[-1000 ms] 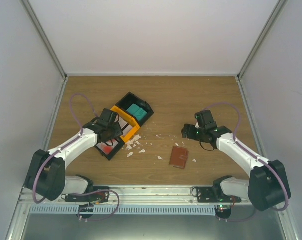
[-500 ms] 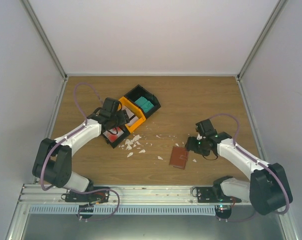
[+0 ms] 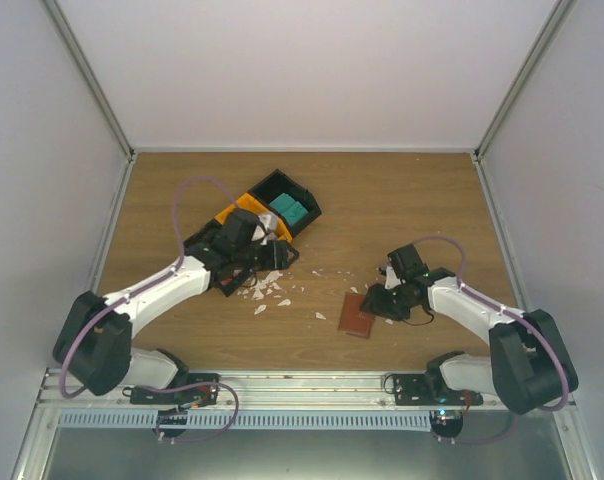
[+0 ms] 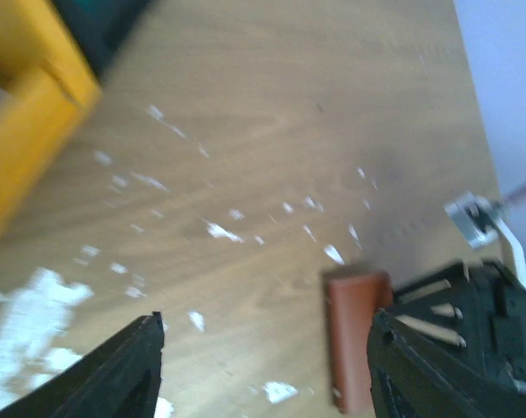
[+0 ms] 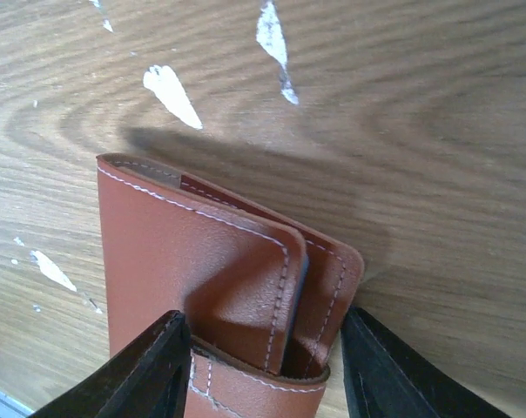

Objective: Put the credit cards into the card holder
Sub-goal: Move the storage box to the center of the board.

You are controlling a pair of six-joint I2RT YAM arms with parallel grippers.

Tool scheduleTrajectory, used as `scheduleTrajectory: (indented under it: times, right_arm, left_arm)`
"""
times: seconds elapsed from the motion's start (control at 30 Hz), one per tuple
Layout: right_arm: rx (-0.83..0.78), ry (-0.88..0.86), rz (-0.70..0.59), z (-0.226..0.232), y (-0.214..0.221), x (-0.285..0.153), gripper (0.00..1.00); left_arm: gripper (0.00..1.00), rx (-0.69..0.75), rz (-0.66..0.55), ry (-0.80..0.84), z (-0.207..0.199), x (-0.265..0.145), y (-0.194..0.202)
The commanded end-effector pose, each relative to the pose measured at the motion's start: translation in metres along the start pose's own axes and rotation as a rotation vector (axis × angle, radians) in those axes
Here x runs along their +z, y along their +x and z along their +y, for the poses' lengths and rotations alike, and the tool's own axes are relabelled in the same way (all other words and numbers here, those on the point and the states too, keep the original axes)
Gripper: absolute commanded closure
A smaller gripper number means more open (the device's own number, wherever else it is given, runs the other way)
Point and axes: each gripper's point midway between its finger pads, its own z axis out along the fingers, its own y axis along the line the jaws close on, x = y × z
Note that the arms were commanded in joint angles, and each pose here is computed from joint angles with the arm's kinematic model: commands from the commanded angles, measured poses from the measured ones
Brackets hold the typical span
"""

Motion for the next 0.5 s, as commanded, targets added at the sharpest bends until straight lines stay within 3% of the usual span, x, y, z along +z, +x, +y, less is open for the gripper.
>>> scheduleTrajectory:
  times: [0.0, 0.23, 0.47]
  right_arm:
    - [-0.019, -0.049, 0.015, 0.004, 0.007, 0.011, 0.52]
    - [-0.036, -0.121, -0.015, 0.013, 0.003, 0.013, 0.51]
    - [-0.132, -0.329, -0.063, 0.049, -0.006, 0.006, 0.5]
  left_arm:
    - [0.39, 0.128, 0.137, 0.214, -0.048, 0.025, 0.035]
    - [0.51, 0.275, 0.309, 0.293, -0.08, 0.066, 0.086]
    - [0.65, 0.307, 0.444, 0.29, -0.069, 0.101, 0.128]
